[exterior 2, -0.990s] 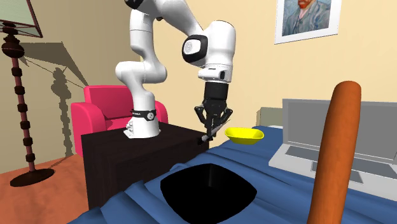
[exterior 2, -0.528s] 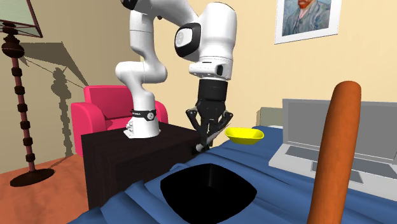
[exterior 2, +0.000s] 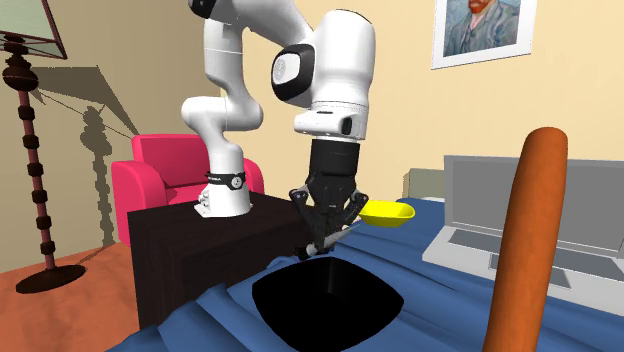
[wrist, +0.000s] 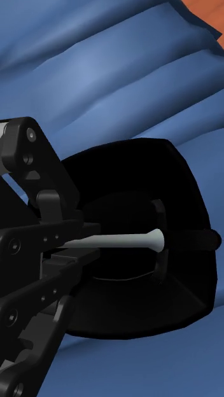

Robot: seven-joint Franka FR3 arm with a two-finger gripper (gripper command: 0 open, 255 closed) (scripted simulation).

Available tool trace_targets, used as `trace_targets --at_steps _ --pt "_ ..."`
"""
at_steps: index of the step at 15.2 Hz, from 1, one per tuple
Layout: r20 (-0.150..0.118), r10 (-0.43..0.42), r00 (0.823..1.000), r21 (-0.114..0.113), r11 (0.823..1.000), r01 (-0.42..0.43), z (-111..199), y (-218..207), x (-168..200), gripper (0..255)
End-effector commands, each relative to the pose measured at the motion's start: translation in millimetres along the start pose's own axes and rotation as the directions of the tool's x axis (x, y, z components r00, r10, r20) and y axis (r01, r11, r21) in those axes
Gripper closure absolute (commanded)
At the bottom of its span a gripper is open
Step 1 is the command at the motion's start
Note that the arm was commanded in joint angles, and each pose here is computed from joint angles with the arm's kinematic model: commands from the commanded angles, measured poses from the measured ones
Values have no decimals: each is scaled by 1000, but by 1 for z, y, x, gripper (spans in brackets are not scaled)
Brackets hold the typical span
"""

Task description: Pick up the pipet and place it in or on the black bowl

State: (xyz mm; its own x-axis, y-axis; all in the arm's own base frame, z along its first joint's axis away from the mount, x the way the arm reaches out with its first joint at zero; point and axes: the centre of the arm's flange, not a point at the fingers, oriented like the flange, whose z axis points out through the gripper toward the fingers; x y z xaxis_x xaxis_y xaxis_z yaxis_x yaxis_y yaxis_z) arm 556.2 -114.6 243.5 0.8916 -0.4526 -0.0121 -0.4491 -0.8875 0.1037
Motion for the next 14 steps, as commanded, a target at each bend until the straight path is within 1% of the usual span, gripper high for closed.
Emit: trace_targets --at_steps 1,10,14 --pt "0 0 1000 0 1000 0 12 0 0 255" --pt "0 0 1000 0 1000 0 61 -5 1 255" --pt "0 0 1000 0 1000 0 61 -5 1 255"
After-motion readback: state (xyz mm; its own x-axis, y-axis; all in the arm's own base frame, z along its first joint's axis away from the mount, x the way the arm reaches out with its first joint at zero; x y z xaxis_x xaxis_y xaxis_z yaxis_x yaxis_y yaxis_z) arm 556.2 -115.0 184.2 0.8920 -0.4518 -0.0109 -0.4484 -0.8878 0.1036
